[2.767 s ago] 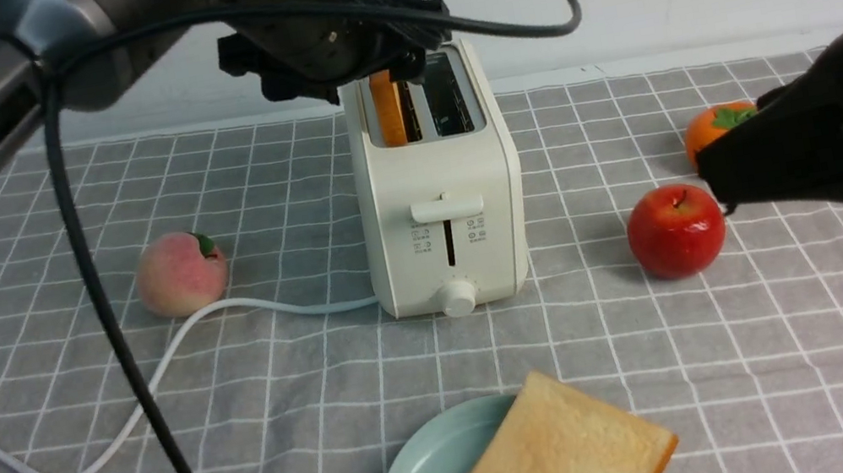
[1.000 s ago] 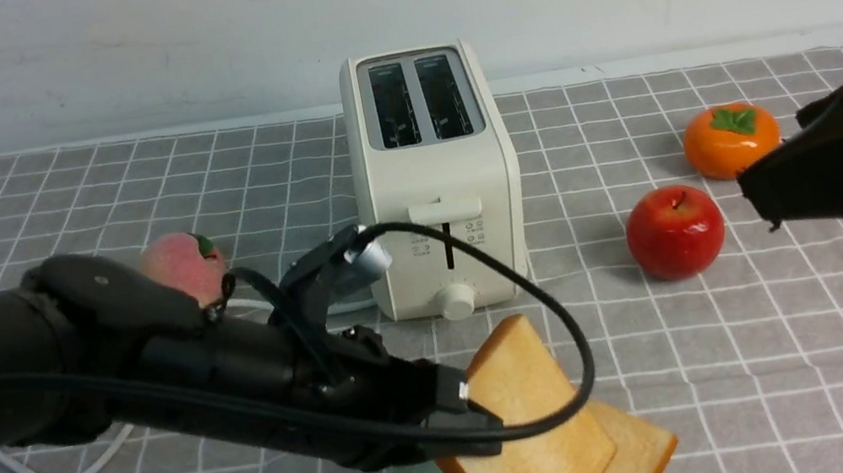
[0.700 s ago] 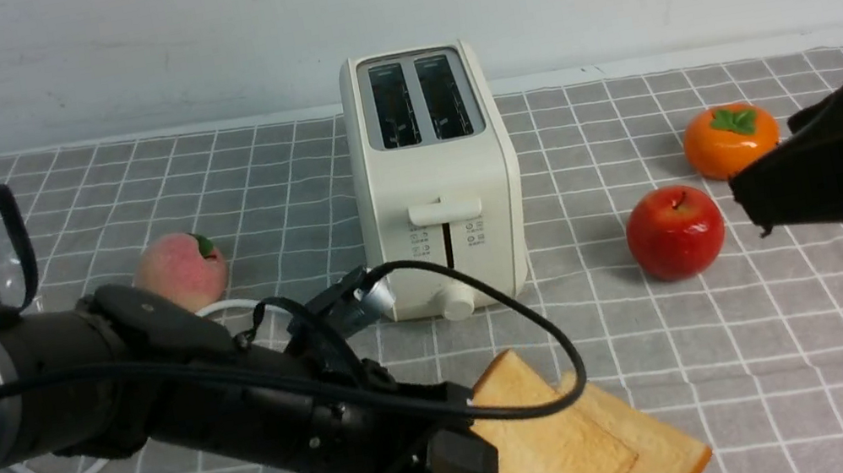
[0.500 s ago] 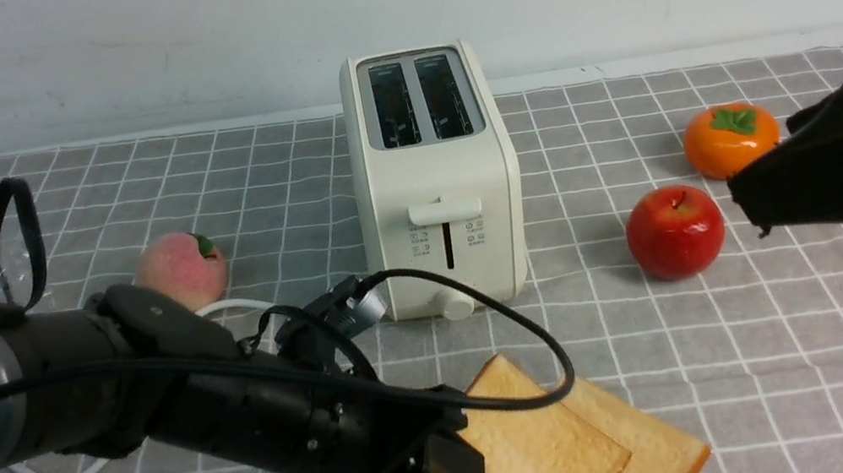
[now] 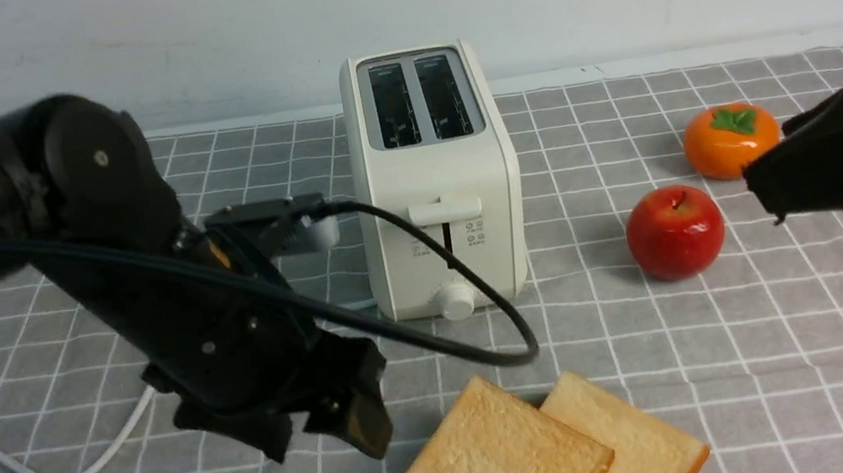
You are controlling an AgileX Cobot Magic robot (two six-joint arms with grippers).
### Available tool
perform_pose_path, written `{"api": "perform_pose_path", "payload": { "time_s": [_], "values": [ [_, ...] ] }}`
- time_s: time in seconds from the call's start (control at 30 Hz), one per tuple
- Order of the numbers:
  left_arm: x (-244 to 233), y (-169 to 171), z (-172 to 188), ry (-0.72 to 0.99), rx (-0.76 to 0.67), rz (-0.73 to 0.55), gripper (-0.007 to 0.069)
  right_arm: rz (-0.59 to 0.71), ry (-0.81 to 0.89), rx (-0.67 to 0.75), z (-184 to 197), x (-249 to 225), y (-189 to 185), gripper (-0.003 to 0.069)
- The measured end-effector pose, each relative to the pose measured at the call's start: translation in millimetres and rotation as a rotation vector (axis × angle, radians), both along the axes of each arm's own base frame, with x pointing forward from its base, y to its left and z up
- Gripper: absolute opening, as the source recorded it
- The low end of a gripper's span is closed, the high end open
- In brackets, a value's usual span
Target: Take toasted bread from bread machine on grey coffee table place on plate.
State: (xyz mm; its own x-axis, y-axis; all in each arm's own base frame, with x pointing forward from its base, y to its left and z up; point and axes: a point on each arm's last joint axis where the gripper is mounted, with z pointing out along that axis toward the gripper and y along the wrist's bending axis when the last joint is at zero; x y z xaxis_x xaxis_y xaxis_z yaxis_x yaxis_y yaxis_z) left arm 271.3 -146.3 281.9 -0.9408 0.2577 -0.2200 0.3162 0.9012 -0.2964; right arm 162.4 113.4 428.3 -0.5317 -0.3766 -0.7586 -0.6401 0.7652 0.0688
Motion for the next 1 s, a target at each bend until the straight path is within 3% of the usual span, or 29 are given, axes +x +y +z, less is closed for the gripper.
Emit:
{"api": "perform_pose_path", "payload": {
  "time_s": [0.07,0.1,0.17,0.23,0.3,0.4,0.43,0.5,0.73,0.93,1.0],
  "values": [
    [-5.5,4.0,11.6,-0.011,0.008,0.021,0.0571,-0.021,0.003,-0.004,-0.5,1.1,-1.1,0.0174],
    [-15.3,8.6,24.7,-0.017,0.005,0.030,0.0515,-0.061,0.007,-0.012,-1.3,2.9,-3.5,0.0087],
    [-30.4,14.6,40.0,-0.033,-0.007,0.023,0.0430,-0.126,0.015,-0.021,-3.3,5.6,-7.3,0.0003],
    [-41.1,18.8,45.5,-0.040,-0.017,0.020,0.0371,-0.162,0.016,-0.032,-5.3,7.1,-9.9,-0.0013],
    [-64.6,27.9,54.4,-0.081,-0.051,0.025,0.0231,-0.238,0.029,-0.046,-13.8,7.6,-15.9,-0.0019],
    [-82.6,35.1,56.8,-0.126,-0.087,0.037,0.0126,-0.287,0.043,-0.040,-24.0,2.8,-21.6,-0.0019],
    [-99.2,42.0,55.3,-0.167,-0.115,0.049,0.0040,-0.313,0.045,-0.011,-33.3,-5.2,-26.7,-0.0019],
    [-117.0,50.1,55.8,-0.216,-0.139,0.057,-0.0014,-0.321,0.025,0.022,-43.4,-18.0,-34.1,-0.0019],
    [-169.3,74.4,39.0,-0.301,-0.193,0.107,-0.0014,-0.304,-0.166,0.126,-108.1,-66.7,-64.1,-0.0019],
    [-219.9,90.7,21.5,-0.353,-0.336,0.153,-0.0014,-0.287,-0.283,0.176,-182.5,-103.1,-86.0,-0.0018],
    [-238.3,95.4,22.9,-0.402,-0.413,0.147,-0.0014,-0.272,-0.417,0.185,-190.8,-109.4,-92.1,-0.0016]
  ]
}}
